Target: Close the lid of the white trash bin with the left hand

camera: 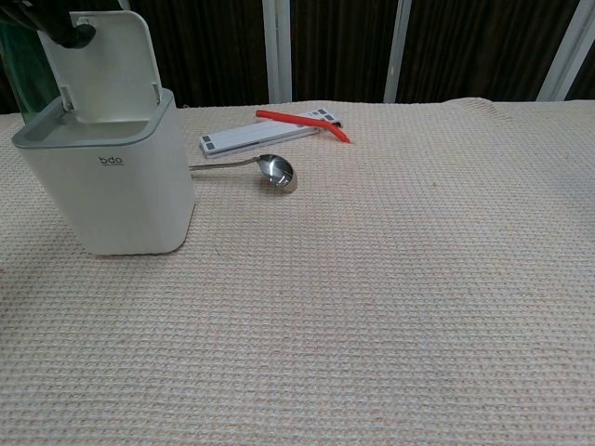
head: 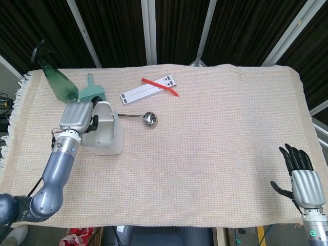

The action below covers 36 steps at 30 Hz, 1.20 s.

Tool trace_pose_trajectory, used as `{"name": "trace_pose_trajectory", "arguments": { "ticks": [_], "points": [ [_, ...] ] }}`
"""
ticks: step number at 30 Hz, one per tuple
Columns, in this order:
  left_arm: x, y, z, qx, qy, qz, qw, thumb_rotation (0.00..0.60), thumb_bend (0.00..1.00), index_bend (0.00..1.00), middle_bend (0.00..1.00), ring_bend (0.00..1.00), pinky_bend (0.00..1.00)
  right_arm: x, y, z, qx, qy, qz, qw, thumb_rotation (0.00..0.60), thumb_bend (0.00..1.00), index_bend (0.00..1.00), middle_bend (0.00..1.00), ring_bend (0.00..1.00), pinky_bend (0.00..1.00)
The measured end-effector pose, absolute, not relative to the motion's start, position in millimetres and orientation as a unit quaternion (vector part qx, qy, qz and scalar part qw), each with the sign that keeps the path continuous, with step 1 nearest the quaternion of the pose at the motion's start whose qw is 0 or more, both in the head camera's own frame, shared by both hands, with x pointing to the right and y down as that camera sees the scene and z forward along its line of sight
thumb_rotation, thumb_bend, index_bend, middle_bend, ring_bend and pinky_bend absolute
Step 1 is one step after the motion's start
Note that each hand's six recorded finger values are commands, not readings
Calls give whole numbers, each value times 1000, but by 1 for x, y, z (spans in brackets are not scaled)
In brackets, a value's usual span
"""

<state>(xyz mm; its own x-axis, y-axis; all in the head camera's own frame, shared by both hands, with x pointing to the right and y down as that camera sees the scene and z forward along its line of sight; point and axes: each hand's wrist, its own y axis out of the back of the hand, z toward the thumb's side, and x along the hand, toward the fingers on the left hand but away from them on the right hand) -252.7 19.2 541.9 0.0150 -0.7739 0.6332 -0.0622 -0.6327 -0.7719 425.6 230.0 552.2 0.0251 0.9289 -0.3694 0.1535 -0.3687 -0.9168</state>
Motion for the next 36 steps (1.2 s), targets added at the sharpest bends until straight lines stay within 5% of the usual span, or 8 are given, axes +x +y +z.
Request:
{"name": "trace_pose_trajectory", "arguments": {
  "ticks": [23, 36],
  "points": [
    [-285, 67, 518, -656, 217, -660, 295, 600, 631, 256, 1000, 945, 1000, 425, 233, 551, -623, -441, 545, 348, 600, 211, 0, 0, 0, 61],
    [-300, 98, 531, -663, 173, -661, 306, 600, 631, 234, 1000, 945, 1000, 423, 235, 552, -627, -441, 544, 342, 600, 211, 0, 0, 0, 61]
  ]
}}
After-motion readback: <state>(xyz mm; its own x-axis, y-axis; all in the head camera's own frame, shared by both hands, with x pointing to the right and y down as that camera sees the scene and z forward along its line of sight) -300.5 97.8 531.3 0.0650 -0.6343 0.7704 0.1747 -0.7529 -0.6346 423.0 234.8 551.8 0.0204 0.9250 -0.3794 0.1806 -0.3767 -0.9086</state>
